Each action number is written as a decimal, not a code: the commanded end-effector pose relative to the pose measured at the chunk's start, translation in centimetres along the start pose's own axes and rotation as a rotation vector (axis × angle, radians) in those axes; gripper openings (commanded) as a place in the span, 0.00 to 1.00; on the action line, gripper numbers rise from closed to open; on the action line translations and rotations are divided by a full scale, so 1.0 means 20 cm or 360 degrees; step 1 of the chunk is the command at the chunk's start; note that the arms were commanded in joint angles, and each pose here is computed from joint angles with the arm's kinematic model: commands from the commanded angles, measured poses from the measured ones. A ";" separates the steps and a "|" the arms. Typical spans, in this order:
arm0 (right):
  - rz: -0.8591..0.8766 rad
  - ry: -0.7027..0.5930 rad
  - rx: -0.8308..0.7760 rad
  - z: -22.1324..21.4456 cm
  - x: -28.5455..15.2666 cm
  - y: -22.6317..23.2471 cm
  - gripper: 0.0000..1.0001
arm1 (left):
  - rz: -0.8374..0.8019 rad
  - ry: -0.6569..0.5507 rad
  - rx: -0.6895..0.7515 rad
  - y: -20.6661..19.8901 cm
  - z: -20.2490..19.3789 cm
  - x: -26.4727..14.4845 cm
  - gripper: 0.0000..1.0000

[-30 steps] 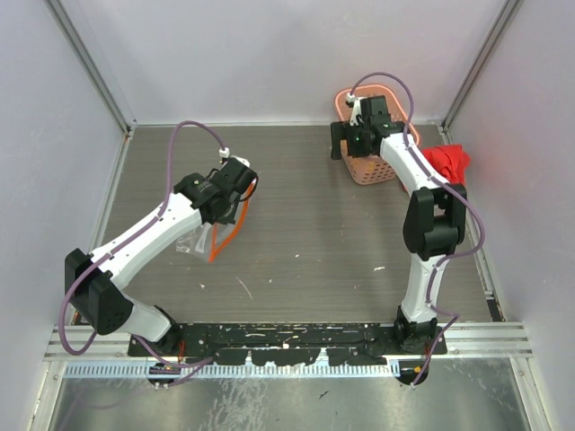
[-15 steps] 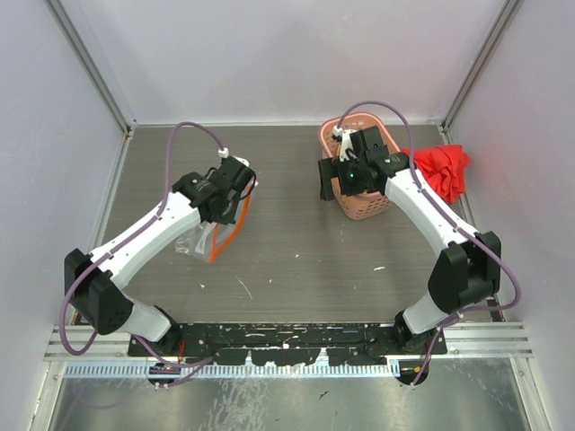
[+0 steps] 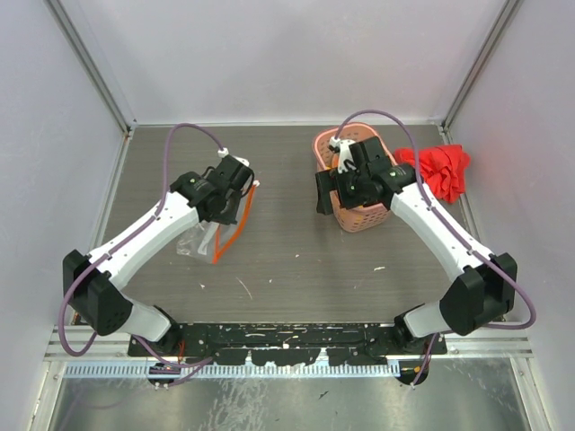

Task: Place the food in the zip-top bag and seal the zipper
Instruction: Move the bin to the center of the board, then pick up the fake vegetable from the bin.

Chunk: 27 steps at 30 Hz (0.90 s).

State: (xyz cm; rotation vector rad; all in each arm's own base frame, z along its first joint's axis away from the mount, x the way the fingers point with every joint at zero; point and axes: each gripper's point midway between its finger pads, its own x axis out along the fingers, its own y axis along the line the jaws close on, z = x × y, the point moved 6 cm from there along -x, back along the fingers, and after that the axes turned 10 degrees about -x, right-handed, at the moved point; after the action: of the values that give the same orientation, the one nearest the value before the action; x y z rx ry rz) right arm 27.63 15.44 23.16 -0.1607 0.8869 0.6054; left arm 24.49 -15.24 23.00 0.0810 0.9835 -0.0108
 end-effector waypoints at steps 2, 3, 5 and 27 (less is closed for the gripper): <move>-0.0096 -0.0308 -0.0045 0.24 -0.22 -0.02 1.00 | -0.0103 -0.0122 -0.0077 0.00 0.06 -0.07 0.00; -0.0143 -0.0317 -0.0029 0.26 -0.22 -0.05 1.00 | -0.0101 -0.0124 -0.0078 0.00 0.06 -0.07 0.00; -0.0249 -0.0333 0.0015 0.28 -0.22 -0.14 1.00 | -0.0105 -0.0119 -0.0079 0.00 0.06 -0.07 0.00; -0.0699 -0.0349 0.0199 0.33 0.26 -0.66 1.00 | -0.0117 -0.0114 -0.0085 0.01 0.06 -0.07 0.00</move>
State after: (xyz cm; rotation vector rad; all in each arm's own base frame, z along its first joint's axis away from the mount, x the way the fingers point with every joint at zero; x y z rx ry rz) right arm 39.92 8.94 21.51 -0.1701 0.7420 0.1757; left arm 24.68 -15.19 23.36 0.0424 0.9777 -0.0290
